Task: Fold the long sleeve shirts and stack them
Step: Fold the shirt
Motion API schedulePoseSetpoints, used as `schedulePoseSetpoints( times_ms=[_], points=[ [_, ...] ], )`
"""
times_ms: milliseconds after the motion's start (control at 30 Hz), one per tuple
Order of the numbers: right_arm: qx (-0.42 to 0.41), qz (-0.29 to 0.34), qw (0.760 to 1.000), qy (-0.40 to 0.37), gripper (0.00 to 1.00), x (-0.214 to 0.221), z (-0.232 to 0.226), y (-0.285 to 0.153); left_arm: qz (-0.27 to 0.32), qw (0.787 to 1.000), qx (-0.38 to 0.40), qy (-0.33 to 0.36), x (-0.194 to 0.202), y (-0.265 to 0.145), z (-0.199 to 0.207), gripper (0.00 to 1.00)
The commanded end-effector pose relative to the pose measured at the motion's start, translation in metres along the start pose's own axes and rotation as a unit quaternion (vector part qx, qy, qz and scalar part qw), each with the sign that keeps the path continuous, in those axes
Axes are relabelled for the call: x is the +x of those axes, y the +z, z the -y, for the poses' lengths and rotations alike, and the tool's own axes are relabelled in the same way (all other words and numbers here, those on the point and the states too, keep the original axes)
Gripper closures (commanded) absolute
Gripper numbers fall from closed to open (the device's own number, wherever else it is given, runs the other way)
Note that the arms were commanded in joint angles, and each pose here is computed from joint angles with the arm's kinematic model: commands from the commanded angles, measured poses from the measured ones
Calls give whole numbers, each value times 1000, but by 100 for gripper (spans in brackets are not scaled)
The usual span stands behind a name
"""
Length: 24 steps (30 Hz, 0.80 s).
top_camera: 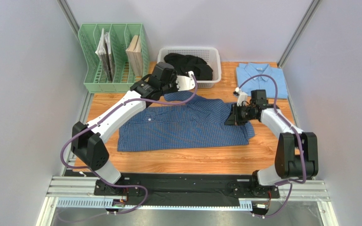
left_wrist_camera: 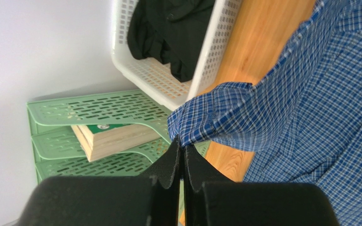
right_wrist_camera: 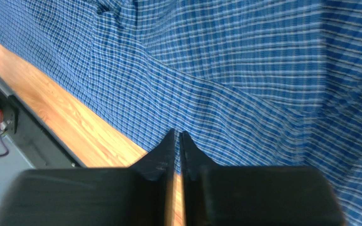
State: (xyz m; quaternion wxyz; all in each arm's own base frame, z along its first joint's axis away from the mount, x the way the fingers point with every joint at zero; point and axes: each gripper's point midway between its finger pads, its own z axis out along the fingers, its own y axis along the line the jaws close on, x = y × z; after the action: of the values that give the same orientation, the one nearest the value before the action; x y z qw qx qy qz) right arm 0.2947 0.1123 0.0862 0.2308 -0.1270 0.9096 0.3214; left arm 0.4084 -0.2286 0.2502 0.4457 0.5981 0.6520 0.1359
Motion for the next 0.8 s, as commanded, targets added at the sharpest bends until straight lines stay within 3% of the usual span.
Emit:
schedulePoseSetpoints(
  times_ms=[0,200,300,467,633,767],
  points=[
    [29,141,985,-94,98,-59,-29,10,52,997,-48,-31,-35,-15,-42,100],
    [101,153,964,-193,100,-77,-32,52,47,994,-90,-27,-55,-3,-83,100],
    [121,180,942,-258,100,-100,-39,58,43,994,-101,-27,-58,5,-93,100],
    [163,125,912,-355,100,-101,-38,81,36,994,-101,-32,-55,16,-96,100],
    [193,92,868,-449,100,-91,-20,98,31,995,-91,-39,-49,25,-92,100],
    [197,65,856,-473,100,-83,-10,110,27,995,-91,-42,-45,28,-94,100]
  ],
)
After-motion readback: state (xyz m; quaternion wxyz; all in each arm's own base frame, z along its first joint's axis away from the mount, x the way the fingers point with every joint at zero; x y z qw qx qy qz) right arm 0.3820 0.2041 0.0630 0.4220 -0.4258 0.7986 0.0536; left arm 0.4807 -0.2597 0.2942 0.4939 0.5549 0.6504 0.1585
